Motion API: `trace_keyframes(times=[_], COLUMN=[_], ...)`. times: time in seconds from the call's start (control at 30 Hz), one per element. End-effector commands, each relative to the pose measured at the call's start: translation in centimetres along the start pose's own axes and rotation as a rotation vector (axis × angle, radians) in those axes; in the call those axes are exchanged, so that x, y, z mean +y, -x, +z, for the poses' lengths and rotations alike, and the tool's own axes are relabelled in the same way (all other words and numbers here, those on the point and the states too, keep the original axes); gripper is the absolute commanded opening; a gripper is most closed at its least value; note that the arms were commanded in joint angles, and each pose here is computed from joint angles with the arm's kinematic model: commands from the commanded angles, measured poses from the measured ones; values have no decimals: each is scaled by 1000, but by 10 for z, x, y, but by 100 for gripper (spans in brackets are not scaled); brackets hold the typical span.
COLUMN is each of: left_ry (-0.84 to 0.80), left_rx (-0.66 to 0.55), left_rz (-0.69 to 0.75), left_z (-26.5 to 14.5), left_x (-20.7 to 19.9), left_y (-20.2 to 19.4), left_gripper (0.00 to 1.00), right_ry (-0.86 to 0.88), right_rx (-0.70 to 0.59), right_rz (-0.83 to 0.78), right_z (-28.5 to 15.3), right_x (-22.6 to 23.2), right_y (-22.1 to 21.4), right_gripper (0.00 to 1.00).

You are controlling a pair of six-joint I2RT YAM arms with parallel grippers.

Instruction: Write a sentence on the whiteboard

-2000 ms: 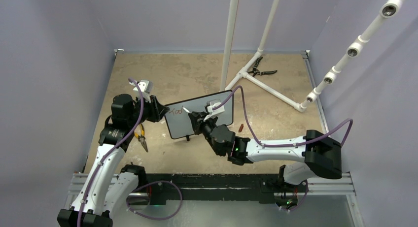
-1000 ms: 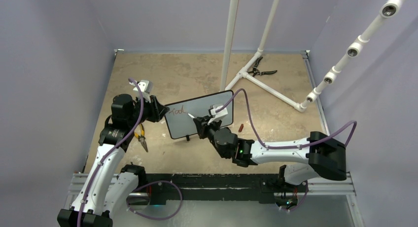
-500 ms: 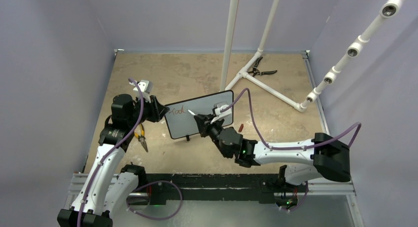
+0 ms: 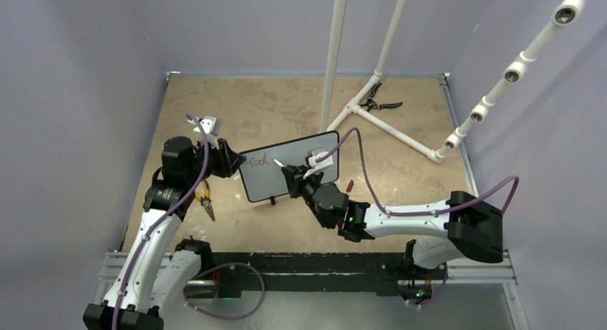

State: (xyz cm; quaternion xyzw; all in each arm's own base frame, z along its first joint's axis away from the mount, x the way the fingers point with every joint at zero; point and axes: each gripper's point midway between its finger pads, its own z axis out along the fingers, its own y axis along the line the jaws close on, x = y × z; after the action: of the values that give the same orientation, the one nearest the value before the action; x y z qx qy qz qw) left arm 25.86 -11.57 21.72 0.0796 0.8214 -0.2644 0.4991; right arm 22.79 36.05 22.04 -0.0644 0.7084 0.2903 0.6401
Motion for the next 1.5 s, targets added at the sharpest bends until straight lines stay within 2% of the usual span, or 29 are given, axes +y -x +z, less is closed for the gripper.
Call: trace_keyframes(times=[0.0,0.37,0.77,1.07,1.47], left_ry=[6,5,6,5,5], left_rx=[-40,-40,-40,-39,-40], left_rz=[29,29,29,29,30], left_z=[-1,-1,-1,-1,-1], left_x=[1,1,1,1,1], left_y=[9,9,9,9,8], left_gripper=[12,12,12,12,12], right_ry=[-14,27,-13,-69,-62], right_rx=[-77,-52,39,0,-86], right_rz=[33,-11,0,9,24], right_z=[7,13,3,2,4], right_x=[6,15,-2,-11,-4], right_y=[30,19,-13,2,35], right_gripper=[0,0,0,0,0])
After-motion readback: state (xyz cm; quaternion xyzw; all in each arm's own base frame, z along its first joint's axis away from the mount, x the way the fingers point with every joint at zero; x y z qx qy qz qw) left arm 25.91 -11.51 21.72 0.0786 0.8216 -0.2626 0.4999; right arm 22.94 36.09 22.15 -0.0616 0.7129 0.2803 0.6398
